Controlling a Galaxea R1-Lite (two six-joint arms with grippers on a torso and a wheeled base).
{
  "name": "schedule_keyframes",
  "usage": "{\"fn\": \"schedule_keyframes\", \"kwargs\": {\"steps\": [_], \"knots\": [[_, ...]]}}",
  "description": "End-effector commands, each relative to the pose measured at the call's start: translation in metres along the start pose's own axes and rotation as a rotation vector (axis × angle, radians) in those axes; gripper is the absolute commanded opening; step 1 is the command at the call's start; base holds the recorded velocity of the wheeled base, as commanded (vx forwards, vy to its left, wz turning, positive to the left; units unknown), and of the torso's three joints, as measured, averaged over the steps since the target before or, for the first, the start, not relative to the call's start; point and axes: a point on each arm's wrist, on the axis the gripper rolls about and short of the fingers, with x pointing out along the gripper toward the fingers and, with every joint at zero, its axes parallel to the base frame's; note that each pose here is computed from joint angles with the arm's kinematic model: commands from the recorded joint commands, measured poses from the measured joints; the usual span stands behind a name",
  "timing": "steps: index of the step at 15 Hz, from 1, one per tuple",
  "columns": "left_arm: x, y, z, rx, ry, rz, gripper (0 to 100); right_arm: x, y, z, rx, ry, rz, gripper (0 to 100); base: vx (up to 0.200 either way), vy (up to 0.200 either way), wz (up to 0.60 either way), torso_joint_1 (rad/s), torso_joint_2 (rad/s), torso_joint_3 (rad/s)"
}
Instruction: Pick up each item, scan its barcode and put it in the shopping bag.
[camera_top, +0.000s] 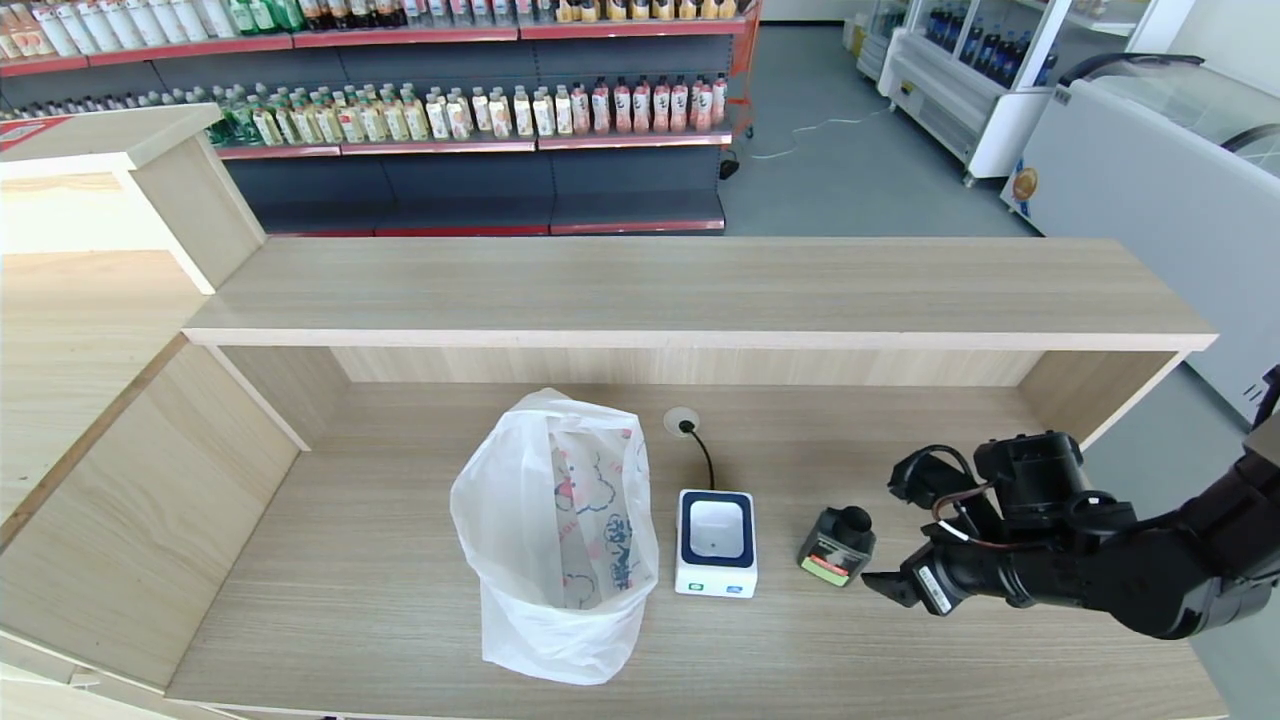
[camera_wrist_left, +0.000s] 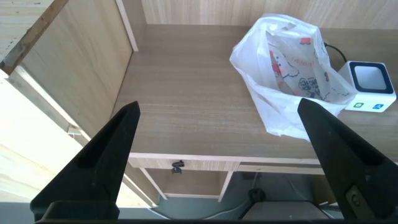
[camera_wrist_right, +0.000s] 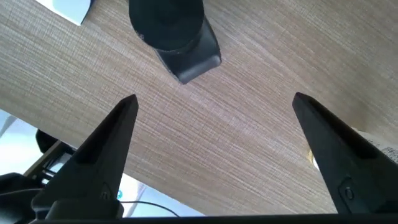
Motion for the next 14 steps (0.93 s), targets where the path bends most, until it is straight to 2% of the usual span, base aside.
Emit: {"fn": "schedule_keyframes", "kwargs": {"steps": [1,9,10,14], "knots": [[0.000,0.000,0.000,0.000,0.000,0.001,100,0.010,0.004,0.003,-0.016,-0.002,0.013,100,0.000,0.000,0.00,0.000,0.00,0.000],[0.000,0.000,0.000,0.000,0.000,0.001,100,0.049,0.030,0.007,-0.068,-0.014,0.076,100,0.000,0.000,0.00,0.000,0.00,0.000],[0.000,0.000,0.000,0.000,0.000,0.001,100,0.054,0.032,0.009,-0.073,-0.030,0.075,0,0.000,0.000,0.00,0.000,0.00,0.000],[0.000,0.000,0.000,0.000,0.000,0.001,100,0.060,0.031,0.017,-0.078,-0.070,0.064,0,0.000,0.000,0.00,0.000,0.00,0.000]]}}
